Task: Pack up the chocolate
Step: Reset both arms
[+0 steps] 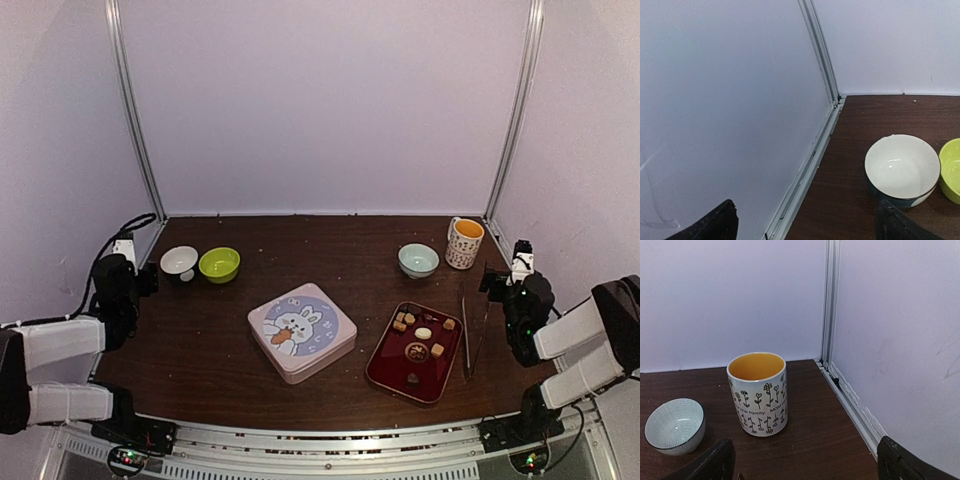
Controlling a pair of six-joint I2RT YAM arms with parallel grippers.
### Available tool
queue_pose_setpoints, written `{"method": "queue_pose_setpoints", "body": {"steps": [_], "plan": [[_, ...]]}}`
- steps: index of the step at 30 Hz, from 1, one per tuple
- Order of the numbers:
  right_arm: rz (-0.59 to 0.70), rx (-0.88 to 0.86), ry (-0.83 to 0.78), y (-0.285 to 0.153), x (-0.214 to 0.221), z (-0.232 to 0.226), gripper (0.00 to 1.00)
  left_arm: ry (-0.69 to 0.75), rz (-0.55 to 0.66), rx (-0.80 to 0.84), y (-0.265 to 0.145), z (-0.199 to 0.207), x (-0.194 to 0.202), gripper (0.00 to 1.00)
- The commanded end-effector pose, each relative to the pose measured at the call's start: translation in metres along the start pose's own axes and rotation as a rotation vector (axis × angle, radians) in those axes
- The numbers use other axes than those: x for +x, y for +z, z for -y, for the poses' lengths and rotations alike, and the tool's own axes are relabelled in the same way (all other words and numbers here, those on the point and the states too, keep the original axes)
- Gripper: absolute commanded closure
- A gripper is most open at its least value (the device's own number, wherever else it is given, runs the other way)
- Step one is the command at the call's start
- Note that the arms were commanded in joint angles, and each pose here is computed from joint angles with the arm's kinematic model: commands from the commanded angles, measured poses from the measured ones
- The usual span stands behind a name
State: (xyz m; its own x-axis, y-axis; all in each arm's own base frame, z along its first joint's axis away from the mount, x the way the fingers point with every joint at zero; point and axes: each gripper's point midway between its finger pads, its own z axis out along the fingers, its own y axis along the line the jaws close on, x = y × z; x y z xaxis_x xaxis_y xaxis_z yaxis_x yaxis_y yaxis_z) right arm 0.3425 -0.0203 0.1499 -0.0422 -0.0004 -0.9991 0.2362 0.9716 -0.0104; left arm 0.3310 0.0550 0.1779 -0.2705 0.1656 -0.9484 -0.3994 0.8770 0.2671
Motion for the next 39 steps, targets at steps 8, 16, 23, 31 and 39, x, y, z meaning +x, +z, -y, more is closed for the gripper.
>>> {"method": "queue_pose_setpoints", "body": {"steps": [8,16,23,31,39], "plan": [[0.022,0.034,0.034,0.021,-0.024,0.001,0.0,-0.032,0.161,0.143,0.039,0.036,-0.017,0.02],[0.031,0.032,0.033,0.021,-0.026,0.001,0.0,-0.072,0.154,0.208,0.044,0.036,-0.006,0.03],[0.034,0.032,0.032,0.021,-0.026,0.001,0.0,-0.073,0.152,0.211,0.044,0.037,-0.005,0.02],[0.032,0.034,0.03,0.021,-0.026,0.001,0.0,-0.073,0.154,0.212,0.044,0.037,-0.005,0.02],[0.029,0.031,0.028,0.022,-0.025,0.0,0.0,-0.074,0.155,0.212,0.044,0.037,-0.006,0.02]]}}
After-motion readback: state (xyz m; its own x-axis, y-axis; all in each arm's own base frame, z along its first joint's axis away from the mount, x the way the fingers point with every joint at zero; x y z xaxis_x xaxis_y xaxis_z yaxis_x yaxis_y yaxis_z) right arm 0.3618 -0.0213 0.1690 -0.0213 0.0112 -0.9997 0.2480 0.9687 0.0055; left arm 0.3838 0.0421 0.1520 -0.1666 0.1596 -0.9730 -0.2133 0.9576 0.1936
